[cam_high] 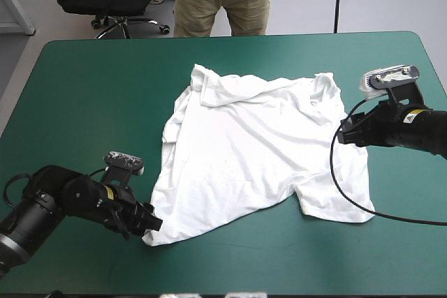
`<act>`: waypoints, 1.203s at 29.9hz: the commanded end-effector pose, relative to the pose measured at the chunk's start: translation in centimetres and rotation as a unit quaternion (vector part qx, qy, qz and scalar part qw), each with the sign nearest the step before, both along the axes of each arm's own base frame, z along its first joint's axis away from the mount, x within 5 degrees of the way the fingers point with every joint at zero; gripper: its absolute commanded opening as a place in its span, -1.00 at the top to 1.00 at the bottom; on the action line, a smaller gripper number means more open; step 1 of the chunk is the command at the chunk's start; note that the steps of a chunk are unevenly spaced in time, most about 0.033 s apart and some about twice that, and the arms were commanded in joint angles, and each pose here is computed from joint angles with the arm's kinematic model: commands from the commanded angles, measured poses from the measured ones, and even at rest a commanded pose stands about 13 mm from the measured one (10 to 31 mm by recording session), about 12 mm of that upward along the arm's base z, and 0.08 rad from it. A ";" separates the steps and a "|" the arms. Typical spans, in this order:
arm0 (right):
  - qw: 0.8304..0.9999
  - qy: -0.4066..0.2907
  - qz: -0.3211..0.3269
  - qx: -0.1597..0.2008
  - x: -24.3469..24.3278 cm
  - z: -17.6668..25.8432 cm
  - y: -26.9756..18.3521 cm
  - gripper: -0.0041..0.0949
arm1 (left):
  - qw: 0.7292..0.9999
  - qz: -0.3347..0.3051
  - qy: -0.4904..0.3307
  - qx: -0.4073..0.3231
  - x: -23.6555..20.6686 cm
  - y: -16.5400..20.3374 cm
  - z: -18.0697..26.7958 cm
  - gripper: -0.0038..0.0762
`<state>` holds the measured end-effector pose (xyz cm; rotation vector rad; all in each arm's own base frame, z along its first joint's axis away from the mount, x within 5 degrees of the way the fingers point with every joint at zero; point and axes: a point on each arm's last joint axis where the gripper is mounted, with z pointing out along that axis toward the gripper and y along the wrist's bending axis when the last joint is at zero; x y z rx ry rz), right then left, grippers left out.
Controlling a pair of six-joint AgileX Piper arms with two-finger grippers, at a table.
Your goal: Fold the cloth
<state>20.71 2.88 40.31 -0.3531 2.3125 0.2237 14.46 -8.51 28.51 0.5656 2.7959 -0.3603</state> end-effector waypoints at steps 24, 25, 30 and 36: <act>0.995 0.061 -0.047 -0.063 -0.5 -3.0 -1.5 -0.10 | 0.998 -0.010 0.037 -0.039 1.1 -1.6 -9.0 0.95; 0.993 0.081 -0.053 -0.066 -0.6 -4.2 -1.6 -0.09 | 0.998 -0.010 0.037 -0.039 1.1 -1.6 -9.0 0.95; 0.983 0.157 -0.067 -0.065 -1.3 -9.5 -1.8 -0.09 | 0.999 -0.009 0.034 -0.039 1.1 -1.6 -9.0 0.95; 0.982 0.158 -0.085 -0.055 -1.0 -13.7 -1.8 -0.09 | 0.999 -0.009 0.034 -0.039 1.1 -1.6 -9.0 0.95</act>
